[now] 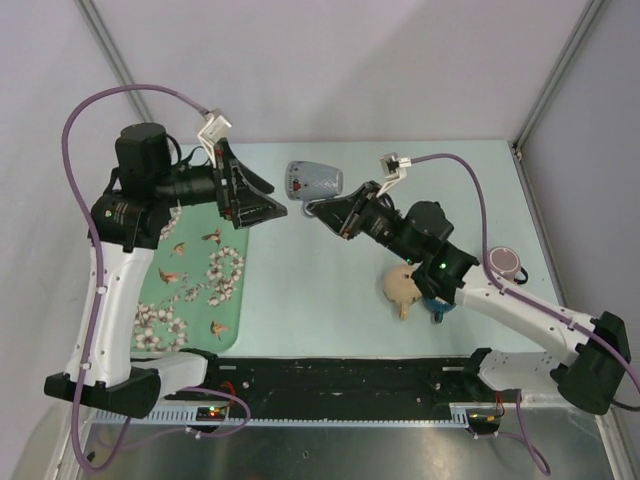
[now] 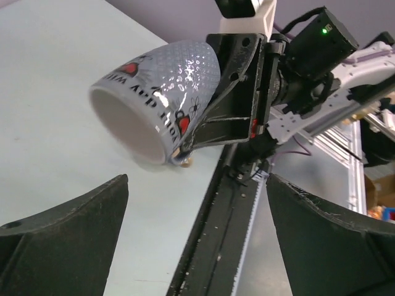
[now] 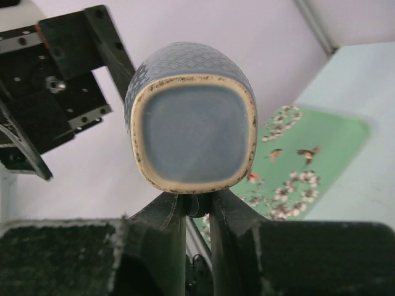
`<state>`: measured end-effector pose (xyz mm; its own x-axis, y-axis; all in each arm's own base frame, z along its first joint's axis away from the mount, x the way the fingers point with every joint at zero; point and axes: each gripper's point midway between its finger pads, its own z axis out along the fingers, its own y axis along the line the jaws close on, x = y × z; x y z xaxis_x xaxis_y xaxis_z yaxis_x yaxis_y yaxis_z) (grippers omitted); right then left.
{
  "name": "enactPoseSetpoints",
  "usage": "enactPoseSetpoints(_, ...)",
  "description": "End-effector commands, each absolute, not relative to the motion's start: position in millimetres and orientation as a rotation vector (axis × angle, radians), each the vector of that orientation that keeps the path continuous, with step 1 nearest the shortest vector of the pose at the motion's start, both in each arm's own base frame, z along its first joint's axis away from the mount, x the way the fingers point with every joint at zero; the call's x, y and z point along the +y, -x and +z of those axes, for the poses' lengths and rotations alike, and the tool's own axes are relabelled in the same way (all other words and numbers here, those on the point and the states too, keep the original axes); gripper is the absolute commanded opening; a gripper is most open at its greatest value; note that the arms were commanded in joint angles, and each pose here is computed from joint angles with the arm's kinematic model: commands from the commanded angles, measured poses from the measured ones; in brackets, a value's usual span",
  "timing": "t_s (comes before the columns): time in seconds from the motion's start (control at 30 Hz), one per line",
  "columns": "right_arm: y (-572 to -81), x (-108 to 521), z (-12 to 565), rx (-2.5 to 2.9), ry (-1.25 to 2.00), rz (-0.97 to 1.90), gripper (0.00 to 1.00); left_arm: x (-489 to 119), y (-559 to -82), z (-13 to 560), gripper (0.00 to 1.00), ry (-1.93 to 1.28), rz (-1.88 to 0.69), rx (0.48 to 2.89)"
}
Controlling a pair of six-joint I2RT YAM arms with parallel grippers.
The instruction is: Turn the mug right side up
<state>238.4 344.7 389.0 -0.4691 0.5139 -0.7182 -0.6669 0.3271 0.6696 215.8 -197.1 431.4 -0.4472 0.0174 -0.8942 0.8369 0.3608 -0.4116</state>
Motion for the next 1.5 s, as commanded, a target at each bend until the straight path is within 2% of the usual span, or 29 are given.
enactPoseSetpoints(0.0,-213,358,470,1.274,0.216,1.578,0.00,-210,-204,437,0.95,-0.759,-1.305,1.784)
enactPoseSetpoints(0.13,-211,377,465,1.297,0.251,1.647,0.00,-212,-209,441,0.85,-0.744,-1.293,1.782)
enactPoseSetpoints(0.3,-207,396,452,1.346,0.303,1.695,0.00,-211,-217,442,0.65,-0.718,-1.257,1.780)
enactPoseSetpoints(0.33,-207,398,448,1.359,0.309,1.703,0.00,-210,-219,442,0.58,-0.714,-1.249,1.781)
enactPoseSetpoints(0.43,-210,403,437,1.404,0.319,1.730,0.00,-209,-223,438,0.20,-0.703,-1.233,1.788)
enactPoseSetpoints(0.5,-215,405,427,1.451,0.309,1.745,0.00,-209,-226,431,0.07,-0.690,-1.228,1.808)
enactPoseSetpoints(0.53,-219,406,420,1.480,0.303,1.739,0.10,-207,-232,424,0.03,-0.662,-1.203,1.832)
enactPoseSetpoints(0.57,-224,406,414,1.502,0.295,1.721,0.19,-203,-240,415,0.02,-0.623,-1.171,1.862)
enactPoseSetpoints(0.63,-234,405,398,1.563,0.279,1.667,0.45,-188,-262,391,0.01,-0.512,-1.060,1.939)
enactPoseSetpoints(0.7,-246,403,375,1.659,0.237,1.588,0.80,-167,-283,364,0.00,-0.419,-0.908,2.008)
enactPoseSetpoints(0.73,-253,400,361,1.722,0.208,1.539,0.90,-152,-295,351,0.00,-0.387,-0.784,2.035)
enactPoseSetpoints(0.77,-260,395,347,1.776,0.176,1.483,0.95,-138,-304,337,0.00,-0.365,-0.668,2.064)
enactPoseSetpoints(0.9,-277,370,291,1.980,0.114,1.214,0.99,-59,-339,283,0.00,-0.416,-0.104,2.180)
enactPoseSetpoints(1.0,-278,351,263,2.074,0.135,1.051,0.99,-5,-356,245,0.00,-0.437,0.109,2.312)
enactPoseSetpoints(1.2,-279,317,245,2.142,0.149,0.853,0.99,79,-374,170,0.00,-0.401,0.177,2.656)
enactPoseSetpoints(1.47,-274,273,241,2.180,0.159,0.672,0.99,132,-385,112,0.00,-0.330,0.213,2.838)
